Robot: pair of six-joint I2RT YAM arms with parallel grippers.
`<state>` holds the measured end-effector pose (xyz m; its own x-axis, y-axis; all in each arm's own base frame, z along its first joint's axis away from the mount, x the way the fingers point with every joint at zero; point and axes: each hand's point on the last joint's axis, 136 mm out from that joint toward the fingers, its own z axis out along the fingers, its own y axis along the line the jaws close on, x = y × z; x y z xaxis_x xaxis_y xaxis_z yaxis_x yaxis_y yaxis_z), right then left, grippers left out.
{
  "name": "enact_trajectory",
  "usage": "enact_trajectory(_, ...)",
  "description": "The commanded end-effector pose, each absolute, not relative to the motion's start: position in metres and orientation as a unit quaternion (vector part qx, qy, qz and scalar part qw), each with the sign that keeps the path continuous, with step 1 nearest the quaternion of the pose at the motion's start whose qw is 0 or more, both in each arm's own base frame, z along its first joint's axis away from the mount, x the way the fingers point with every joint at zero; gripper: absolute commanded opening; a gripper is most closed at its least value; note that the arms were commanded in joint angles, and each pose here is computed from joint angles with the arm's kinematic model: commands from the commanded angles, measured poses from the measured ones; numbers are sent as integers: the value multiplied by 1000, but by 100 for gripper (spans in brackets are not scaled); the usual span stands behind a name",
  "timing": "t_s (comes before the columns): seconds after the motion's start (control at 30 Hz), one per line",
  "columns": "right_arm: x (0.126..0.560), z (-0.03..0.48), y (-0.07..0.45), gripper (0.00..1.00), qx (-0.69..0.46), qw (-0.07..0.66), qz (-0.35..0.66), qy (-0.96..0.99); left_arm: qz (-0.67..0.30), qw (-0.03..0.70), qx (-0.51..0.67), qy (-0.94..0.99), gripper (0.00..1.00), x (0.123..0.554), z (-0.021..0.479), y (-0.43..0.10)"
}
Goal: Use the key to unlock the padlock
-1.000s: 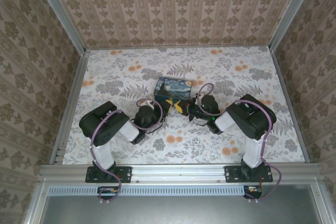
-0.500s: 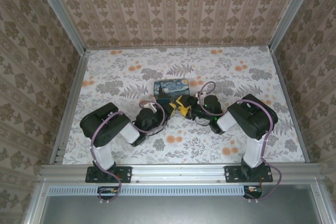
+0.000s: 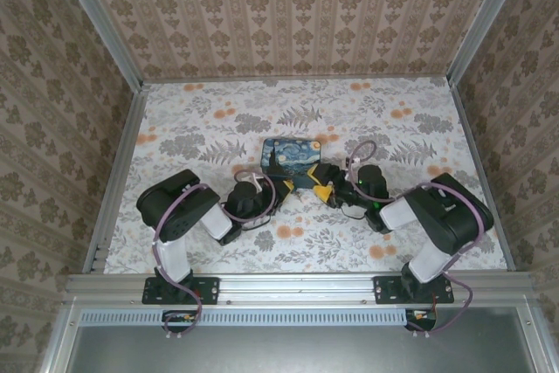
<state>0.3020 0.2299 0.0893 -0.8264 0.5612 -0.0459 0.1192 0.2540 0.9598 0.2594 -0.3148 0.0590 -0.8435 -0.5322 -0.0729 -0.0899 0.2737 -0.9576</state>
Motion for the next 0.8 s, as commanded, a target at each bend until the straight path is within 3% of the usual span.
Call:
enact_trajectory(0.0,278,82,226,79,161,186,527,813,-559,199,-186,783,0,257,52,-312)
enact_trajectory(0.23,257,113,199,73,22,275,372,886,-554,199,-177,788,0,257,47,-314)
enact_trajectory(0.43,254,114,201,59,-75,323,273,903,-554,199,-174,790,0,259,45,-318)
enact_trajectory(0.77,255,93,229,57,-195,378,168,889,-555,193,-170,791,0,258,43,-321)
